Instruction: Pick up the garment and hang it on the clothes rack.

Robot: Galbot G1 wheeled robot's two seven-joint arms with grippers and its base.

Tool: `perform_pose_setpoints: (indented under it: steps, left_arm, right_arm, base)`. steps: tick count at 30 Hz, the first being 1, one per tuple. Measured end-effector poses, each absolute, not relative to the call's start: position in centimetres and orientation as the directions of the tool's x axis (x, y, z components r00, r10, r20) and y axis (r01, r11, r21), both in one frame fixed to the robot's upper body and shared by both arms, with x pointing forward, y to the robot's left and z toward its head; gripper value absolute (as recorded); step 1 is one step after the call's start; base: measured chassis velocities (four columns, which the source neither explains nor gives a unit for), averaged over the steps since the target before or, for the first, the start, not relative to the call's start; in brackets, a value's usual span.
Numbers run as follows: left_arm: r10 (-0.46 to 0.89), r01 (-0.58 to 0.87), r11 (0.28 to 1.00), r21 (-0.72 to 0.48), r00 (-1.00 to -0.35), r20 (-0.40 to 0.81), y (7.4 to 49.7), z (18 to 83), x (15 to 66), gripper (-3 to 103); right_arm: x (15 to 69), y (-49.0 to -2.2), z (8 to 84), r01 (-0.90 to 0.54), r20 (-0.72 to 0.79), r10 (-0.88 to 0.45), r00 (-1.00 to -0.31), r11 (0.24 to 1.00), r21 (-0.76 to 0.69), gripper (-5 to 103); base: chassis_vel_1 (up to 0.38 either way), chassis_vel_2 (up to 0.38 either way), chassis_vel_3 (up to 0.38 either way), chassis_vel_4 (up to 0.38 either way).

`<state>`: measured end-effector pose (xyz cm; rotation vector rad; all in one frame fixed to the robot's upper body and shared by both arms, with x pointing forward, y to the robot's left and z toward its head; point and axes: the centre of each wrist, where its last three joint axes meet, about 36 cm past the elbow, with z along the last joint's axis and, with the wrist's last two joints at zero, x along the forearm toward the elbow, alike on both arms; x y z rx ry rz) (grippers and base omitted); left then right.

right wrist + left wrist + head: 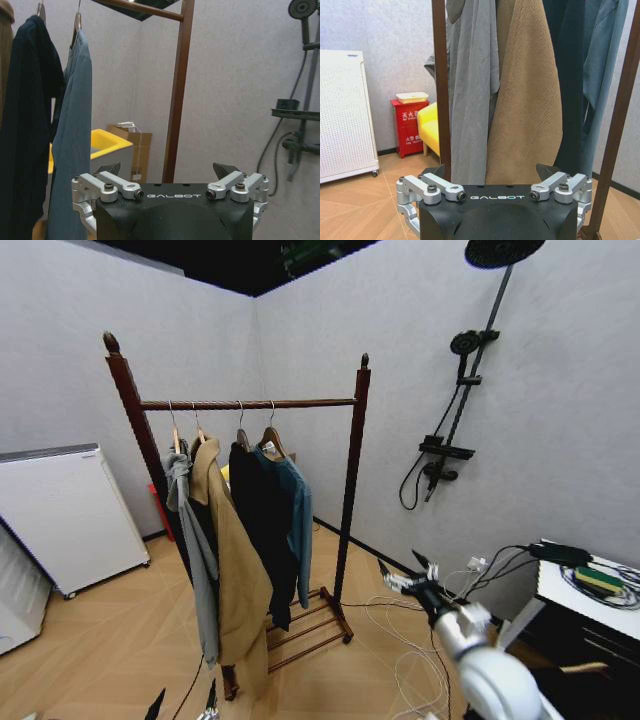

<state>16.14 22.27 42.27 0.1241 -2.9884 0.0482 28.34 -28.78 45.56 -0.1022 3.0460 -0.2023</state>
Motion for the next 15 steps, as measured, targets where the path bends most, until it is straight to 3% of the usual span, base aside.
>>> perform_pose_setpoints:
  steps: [7,15]
  left_arm:
    - [-0.080,-0.085,0.996,-0.026,-0.985,0.151,22.3,42.3,16.1,100]
    - [-0.080,-0.085,0.996,-0.026,-0.985,0.151,22.3,42.3,16.1,100]
  right_arm:
    - [24.1,-26.3,46.8,0.005,-0.122,-0.010,-0.993,0.993,-0.116,100]
    - [22.9,-25.0,49.9,-0.012,-0.136,-0.024,-0.990,0.996,-0.092,100]
  base:
    - [0.000,0.000,0.000,0.000]
    - [0.000,0.000,0.000,0.000]
